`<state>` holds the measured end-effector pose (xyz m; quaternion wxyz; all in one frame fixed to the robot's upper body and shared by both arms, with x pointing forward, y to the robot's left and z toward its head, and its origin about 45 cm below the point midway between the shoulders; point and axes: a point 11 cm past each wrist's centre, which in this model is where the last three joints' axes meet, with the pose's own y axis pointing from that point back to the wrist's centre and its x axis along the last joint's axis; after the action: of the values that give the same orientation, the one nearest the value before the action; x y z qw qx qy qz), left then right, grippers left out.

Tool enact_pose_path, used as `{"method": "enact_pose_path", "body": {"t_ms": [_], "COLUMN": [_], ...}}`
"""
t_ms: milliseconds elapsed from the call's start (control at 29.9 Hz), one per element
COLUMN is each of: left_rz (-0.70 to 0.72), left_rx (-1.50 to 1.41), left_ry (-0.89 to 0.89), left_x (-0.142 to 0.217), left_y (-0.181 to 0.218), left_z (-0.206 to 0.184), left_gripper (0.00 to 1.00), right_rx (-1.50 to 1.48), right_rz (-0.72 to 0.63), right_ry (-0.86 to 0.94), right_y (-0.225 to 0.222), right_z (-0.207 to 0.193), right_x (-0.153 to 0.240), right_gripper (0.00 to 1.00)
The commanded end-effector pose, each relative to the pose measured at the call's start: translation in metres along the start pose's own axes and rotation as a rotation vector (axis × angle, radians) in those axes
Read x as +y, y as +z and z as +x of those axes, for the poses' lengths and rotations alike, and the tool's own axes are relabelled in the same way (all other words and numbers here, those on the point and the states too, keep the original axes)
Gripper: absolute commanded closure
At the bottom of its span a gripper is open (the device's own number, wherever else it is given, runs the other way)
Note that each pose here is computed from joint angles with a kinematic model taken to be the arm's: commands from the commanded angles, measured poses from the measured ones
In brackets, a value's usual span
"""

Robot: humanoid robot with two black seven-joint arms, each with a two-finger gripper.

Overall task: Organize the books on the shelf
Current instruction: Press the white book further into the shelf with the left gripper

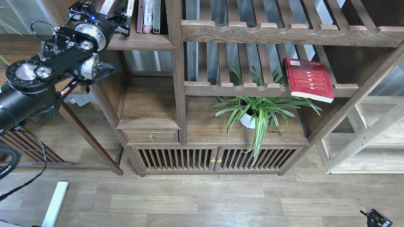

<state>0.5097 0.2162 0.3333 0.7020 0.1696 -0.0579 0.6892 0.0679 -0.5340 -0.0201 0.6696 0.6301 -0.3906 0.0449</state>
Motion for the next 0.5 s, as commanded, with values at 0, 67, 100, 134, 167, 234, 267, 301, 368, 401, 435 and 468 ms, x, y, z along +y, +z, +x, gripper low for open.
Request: {"method": "enact_pose_path", "body": {"t_ms": [0, 67, 100, 134, 167, 234, 267, 301, 368, 401, 435, 468], "left_rz": [0.001, -0.002, -0.003, -0.003, 0.000, 0.000, 0.000, 0.000, 0.004, 0.007, 0.012, 0.014], "left_rx": [-0.003, -0.005, -0.007, -0.007, -0.009, -0.009, -0.009, -0.009, -0.011, -0.012, -0.013, -0.015], "left_ry": [-0.016, -0.024, -0.025, -0.025, -0.023, -0.021, -0.021, -0.021, -0.020, -0.019, -0.014, -0.010], "left_x": [0.0038, 0.0059, 0.0064, 0.0066, 0.0066, 0.0065, 0.0065, 0.0065, 0.0065, 0.0065, 0.0064, 0.0063], "left_y": [0.0017, 0.0021, 0.0023, 0.0017, 0.0004, 0.0003, 0.0003, 0.0003, -0.0004, -0.0008, -0.0016, -0.0023], "left_z": [-0.0015, -0.0019, -0.0017, -0.0014, 0.0000, 0.0008, 0.0008, 0.0008, 0.0014, 0.0022, 0.0046, 0.0068], "left_gripper": [0.26, 0.26, 0.26, 0.26, 0.26, 0.27, 0.30, 0.32, 0.45, 0.50, 0.57, 0.62], "right_rx": [0.000, -0.001, -0.002, -0.002, -0.002, -0.003, -0.003, -0.004, -0.004, -0.006, -0.006, -0.004], "right_rz": [-0.003, -0.004, -0.002, -0.002, -0.002, -0.001, 0.002, 0.002, 0.005, 0.004, 0.004, 0.005], "right_ry": [-0.004, -0.004, -0.005, -0.005, -0.005, -0.006, -0.008, -0.008, -0.011, -0.010, -0.010, -0.011], "right_y": [0.0014, 0.0017, 0.0011, 0.0011, 0.0011, 0.0005, -0.0008, -0.0014, -0.0027, -0.0026, -0.0026, -0.0027], "right_z": [-0.0021, -0.0025, -0.0031, -0.0031, -0.0031, -0.0036, -0.0048, -0.0053, -0.0065, -0.0064, -0.0064, -0.0065], "right_x": [0.0011, 0.0014, 0.0011, 0.0011, 0.0011, 0.0009, 0.0004, 0.0002, -0.0003, -0.0003, -0.0003, -0.0003], "right_gripper": [0.00, 0.00, 0.00, 0.00, 0.00, 0.00, 0.00, 0.00, 0.00, 0.00, 0.00, 0.00]}}
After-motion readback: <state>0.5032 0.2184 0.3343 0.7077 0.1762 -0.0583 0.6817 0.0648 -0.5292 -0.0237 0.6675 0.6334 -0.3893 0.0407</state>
